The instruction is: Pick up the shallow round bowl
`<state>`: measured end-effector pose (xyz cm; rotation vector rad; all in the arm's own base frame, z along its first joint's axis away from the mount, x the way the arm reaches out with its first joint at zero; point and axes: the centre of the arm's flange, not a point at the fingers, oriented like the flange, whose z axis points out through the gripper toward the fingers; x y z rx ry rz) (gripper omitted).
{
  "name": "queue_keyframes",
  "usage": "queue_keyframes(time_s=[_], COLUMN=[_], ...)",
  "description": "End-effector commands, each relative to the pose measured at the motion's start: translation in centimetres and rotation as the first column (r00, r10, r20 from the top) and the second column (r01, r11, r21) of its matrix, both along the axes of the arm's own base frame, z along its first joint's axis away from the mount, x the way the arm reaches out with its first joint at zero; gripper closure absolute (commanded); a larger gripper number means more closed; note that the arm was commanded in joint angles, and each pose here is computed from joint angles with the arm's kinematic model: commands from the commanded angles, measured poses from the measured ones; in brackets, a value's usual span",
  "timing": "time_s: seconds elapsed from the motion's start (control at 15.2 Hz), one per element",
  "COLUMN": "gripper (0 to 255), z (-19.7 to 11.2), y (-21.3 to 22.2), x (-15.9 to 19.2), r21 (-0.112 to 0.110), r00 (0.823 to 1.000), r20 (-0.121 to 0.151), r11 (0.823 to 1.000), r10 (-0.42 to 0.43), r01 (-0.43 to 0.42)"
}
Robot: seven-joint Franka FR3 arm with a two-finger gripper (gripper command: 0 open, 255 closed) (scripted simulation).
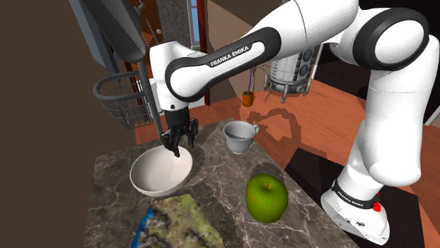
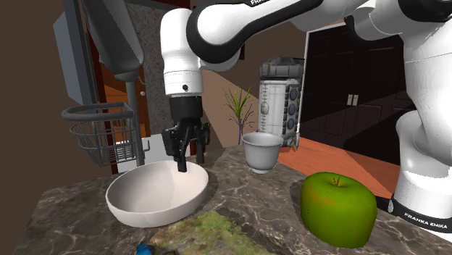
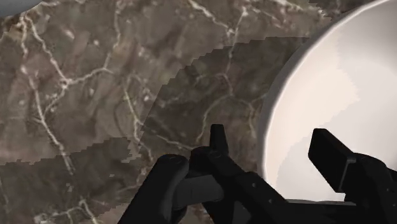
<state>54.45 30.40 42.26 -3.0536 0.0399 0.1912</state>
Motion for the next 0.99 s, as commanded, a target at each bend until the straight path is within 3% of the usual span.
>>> queue_keyframes(time_s=[0.0, 0.53, 0.92], gripper=[255, 255, 255], z=[-0.1, -0.1, 3.1], y=[0.0, 0.0, 0.0], x=[0.0, 0.0, 0.0], r21=[0.0, 0.0, 0.0], r00=[1.0, 1.0, 1.0], r20=[0.0, 0.0, 0.0], r11=[1.0, 1.0, 1.0], r10=[0.0, 0.0, 0.0], r01=[0.0, 0.0, 0.0])
